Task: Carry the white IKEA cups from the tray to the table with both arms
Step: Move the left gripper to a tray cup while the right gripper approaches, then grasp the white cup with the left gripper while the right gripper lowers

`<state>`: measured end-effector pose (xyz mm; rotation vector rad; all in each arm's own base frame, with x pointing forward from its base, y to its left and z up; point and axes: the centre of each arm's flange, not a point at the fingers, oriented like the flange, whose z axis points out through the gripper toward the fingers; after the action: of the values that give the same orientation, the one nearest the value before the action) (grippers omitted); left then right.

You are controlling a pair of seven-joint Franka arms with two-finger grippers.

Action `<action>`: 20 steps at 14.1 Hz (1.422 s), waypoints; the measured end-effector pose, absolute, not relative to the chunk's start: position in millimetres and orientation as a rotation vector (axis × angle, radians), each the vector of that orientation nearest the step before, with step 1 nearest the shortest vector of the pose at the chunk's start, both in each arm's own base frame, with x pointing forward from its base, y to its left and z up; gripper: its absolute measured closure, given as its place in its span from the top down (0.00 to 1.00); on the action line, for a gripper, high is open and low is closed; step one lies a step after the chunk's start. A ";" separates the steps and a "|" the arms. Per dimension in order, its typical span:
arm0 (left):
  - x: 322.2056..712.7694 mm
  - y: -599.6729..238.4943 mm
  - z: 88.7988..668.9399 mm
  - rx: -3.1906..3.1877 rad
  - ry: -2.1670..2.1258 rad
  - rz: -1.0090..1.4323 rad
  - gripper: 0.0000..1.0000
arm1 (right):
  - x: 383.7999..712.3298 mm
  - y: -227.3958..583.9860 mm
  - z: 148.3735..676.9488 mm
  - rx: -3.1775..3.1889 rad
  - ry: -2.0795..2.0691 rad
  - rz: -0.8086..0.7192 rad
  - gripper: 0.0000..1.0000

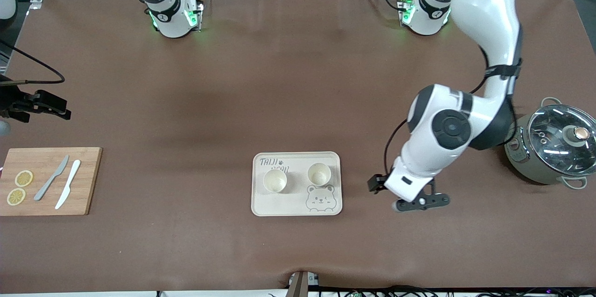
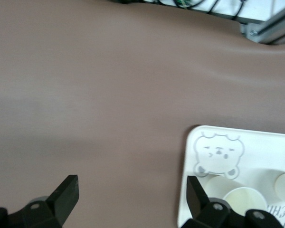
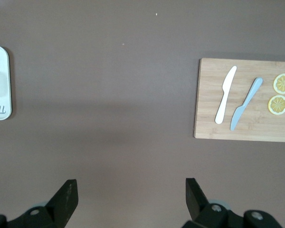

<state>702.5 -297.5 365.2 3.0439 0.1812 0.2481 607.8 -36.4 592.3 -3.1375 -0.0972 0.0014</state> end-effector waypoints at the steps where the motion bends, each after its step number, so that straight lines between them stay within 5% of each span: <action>1: 697.9 -314.4 355.9 3.034 0.194 0.254 1.00 | 610.3 -31.6 589.8 -3.127 -0.106 -0.006 1.00; 11: 652.1 -410.9 275.9 3.013 0.366 0.176 1.00 | 669.5 139.4 478.5 -3.068 0.009 -0.035 1.00; 20: 643.7 -417.0 234.1 3.044 0.378 0.116 1.00 | 667.3 244.0 410.4 -3.070 0.004 -0.048 1.00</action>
<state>643.7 -417.0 234.1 3.0437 0.3783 0.1155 667.3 244.0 410.4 -3.0699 0.0039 -0.0484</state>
